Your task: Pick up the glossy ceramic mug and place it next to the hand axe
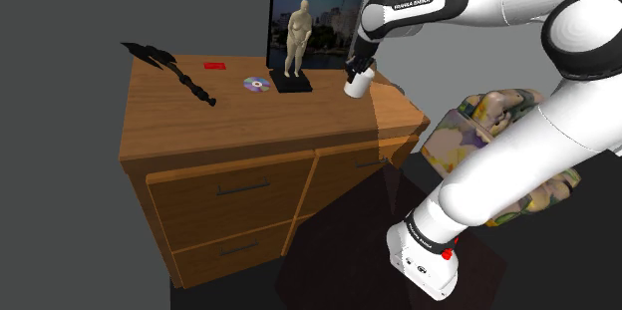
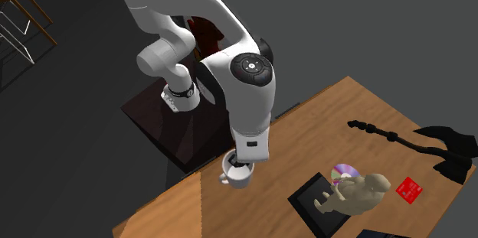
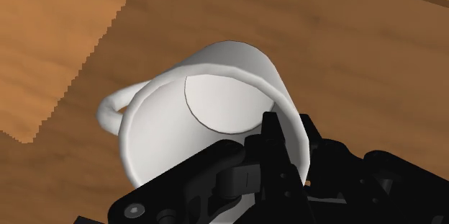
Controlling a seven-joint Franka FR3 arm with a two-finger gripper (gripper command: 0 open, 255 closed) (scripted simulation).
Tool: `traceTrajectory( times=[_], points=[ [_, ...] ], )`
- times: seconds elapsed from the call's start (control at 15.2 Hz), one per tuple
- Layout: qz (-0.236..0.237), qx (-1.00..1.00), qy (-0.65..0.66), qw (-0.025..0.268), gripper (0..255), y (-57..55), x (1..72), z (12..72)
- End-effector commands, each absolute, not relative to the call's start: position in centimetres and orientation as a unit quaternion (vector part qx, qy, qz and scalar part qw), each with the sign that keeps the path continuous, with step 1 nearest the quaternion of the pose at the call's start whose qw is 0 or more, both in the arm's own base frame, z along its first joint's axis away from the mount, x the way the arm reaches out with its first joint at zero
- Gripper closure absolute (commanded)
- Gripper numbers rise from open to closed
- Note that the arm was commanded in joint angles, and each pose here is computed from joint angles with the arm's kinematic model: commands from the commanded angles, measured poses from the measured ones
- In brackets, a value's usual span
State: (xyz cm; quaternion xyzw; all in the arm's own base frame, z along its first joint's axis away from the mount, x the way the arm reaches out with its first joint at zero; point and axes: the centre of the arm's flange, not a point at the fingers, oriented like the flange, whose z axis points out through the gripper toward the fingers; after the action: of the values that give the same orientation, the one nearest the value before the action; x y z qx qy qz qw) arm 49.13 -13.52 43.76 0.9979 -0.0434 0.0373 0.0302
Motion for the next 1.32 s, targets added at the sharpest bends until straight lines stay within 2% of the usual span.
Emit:
traceTrajectory(
  times=[0.0,0.92,1.25],
  points=[
    [0.037,0.998,-0.043,0.030,255,-13.5,49.0,44.8],
    [0.037,0.998,-0.043,0.030,255,-13.5,49.0,52.1],
    [0.037,0.998,-0.043,0.030,255,-7.2,51.0,52.1]
  ],
)
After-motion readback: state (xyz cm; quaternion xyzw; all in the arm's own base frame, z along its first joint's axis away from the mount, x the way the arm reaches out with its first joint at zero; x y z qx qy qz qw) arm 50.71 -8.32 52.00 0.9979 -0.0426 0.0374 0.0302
